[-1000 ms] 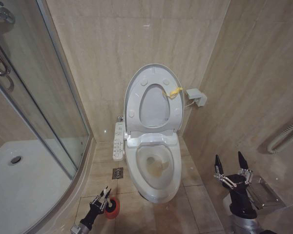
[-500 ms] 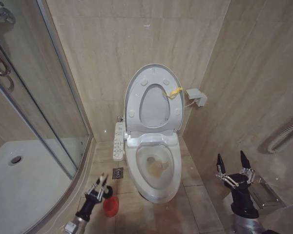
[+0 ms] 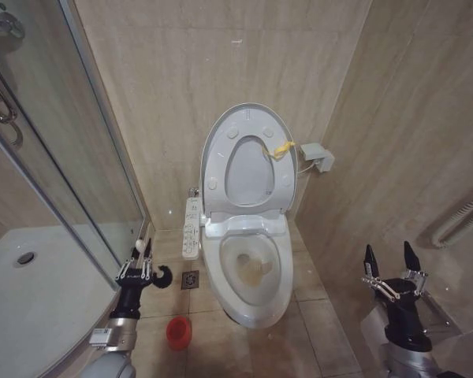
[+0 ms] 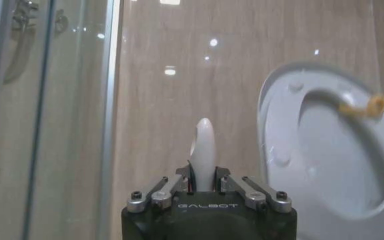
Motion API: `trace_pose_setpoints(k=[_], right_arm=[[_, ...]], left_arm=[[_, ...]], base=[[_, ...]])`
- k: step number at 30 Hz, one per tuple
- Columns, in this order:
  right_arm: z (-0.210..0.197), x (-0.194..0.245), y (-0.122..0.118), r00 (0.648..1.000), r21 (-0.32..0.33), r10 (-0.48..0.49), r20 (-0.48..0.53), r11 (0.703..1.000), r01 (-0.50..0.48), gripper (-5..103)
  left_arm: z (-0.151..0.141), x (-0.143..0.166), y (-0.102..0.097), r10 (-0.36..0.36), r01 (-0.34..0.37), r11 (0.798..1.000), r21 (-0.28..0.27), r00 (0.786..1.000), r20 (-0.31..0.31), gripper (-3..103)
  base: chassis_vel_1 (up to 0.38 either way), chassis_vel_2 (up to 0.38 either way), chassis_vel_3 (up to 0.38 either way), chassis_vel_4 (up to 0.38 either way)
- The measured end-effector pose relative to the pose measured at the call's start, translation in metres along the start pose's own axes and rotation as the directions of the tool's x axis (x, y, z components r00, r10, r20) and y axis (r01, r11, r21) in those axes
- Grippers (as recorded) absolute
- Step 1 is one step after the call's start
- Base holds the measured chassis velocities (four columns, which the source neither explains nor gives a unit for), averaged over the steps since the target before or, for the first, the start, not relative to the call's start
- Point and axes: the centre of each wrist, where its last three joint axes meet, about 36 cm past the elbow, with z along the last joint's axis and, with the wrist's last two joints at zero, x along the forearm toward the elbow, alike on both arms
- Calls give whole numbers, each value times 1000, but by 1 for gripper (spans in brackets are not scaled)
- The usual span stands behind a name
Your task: Open the toilet lid, clean the toilet bowl with a toilet brush, close the toilet lid, and flush.
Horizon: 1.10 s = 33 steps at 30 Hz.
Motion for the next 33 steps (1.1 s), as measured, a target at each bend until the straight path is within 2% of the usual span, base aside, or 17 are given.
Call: trace_pose_setpoints(k=[3,7,11,14,15,17,18,19,21,22,23,26,28,29,30,31,33], right_arm=[[6,-2,4,1000,-13,-18,-5,1000,18,100],[19,2,3,999,-17,-29,-29,999,28,100],[27,10,3,998,-14,-18,-52,1000,18,100],[39,13,17,998,-28,-20,-63,999,19,100],[39,13,17,998,-28,-20,-63,999,19,100],[45,11,24,998,-30,-27,-61,999,25,100],[45,11,24,998,-30,-27,-61,999,25,100],[47,10,27,998,-31,-31,-61,999,29,100],[50,11,31,997,-34,-34,-63,999,32,100],[51,11,33,997,-38,-36,-64,999,33,100],[51,11,33,997,-38,-36,-64,999,33,100],[56,11,38,997,-51,-36,-61,998,33,100],[58,11,39,998,-54,-35,-61,998,32,100],[60,10,40,998,-58,-34,-61,998,30,100],[60,10,40,998,-58,-34,-61,998,30,100],[64,10,40,997,-62,-35,-64,998,31,100],[66,11,39,997,-62,-34,-67,998,30,100]], left_arm=[[-32,-7,-11,35,-37,998,50,999,38,22],[-53,-13,-21,77,-81,992,95,996,49,22],[-59,-23,-30,123,-129,982,141,991,45,22],[-54,-43,-46,227,-240,943,230,971,80,22],[-54,-43,-46,227,-240,943,230,971,80,22],[-42,-54,-59,285,-302,910,285,953,99,22],[-42,-54,-59,285,-302,910,285,953,99,22],[-32,-61,-70,319,-339,885,318,941,114,22],[-13,-74,-86,364,-392,851,349,920,145,22],[-4,-82,-93,384,-417,838,353,909,164,22],[-4,-82,-93,384,-417,838,353,909,164,22],[36,-104,-113,452,-483,811,331,876,170,22],[52,-110,-117,472,-497,810,310,868,158,22],[70,-116,-121,494,-512,809,288,858,138,22],[70,-116,-121,494,-512,809,288,858,138,22],[90,-124,-126,513,-522,811,262,851,110,22],[100,-129,-128,521,-529,812,249,848,101,22]], base=[[0,0,0,0],[0,0,0,0],[0,0,0,0],[0,0,0,0],[0,0,0,0],[0,0,0,0],[0,0,0,0],[0,0,0,0],[0,0,0,0],[0,0,0,0],[0,0,0,0],[0,0,0,0],[0,0,0,0],[0,0,0,0],[0,0,0,0],[0,0,0,0],[0,0,0,0]])
